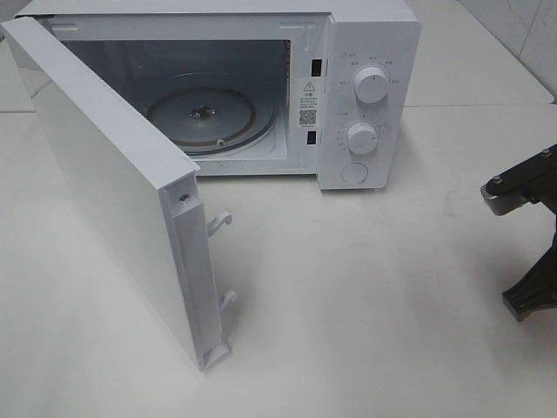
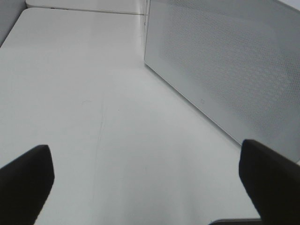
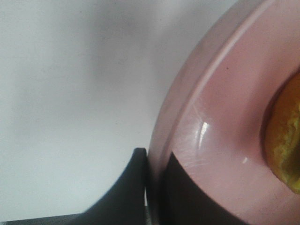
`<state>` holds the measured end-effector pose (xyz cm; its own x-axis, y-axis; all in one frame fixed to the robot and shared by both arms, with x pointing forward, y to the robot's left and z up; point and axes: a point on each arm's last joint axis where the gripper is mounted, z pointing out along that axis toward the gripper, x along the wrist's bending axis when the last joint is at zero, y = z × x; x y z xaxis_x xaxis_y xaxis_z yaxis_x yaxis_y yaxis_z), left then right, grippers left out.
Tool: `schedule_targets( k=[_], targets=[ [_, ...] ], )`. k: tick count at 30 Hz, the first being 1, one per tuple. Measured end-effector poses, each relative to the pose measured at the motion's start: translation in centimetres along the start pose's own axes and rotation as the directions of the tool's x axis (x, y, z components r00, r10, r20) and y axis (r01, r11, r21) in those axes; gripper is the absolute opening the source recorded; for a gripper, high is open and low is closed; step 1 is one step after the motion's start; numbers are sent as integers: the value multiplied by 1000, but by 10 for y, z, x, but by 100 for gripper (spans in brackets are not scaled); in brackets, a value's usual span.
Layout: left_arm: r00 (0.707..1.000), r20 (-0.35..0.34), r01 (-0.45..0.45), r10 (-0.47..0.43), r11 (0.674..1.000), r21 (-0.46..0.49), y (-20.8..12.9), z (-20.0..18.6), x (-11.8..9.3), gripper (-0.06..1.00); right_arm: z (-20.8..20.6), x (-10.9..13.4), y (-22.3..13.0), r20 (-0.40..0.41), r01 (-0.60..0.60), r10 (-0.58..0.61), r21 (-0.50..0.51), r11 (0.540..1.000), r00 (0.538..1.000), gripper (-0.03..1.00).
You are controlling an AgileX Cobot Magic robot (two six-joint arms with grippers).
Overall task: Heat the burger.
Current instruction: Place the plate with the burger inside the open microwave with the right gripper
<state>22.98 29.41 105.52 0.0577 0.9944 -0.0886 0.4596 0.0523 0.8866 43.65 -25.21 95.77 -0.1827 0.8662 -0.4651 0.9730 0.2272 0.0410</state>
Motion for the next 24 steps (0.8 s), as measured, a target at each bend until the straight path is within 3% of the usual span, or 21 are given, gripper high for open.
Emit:
schedule_targets(
  k=[12, 24],
  targets=[
    [1000, 0, 0, 0, 1000, 0, 0, 0, 0, 100, -16, 16, -12, 8, 139, -139, -60, 988, 990, 3],
    [1000, 0, 0, 0, 1000, 0, 0, 0, 0, 100, -26, 29, -43, 22, 291, -290, -134, 947, 957, 4]
  ],
)
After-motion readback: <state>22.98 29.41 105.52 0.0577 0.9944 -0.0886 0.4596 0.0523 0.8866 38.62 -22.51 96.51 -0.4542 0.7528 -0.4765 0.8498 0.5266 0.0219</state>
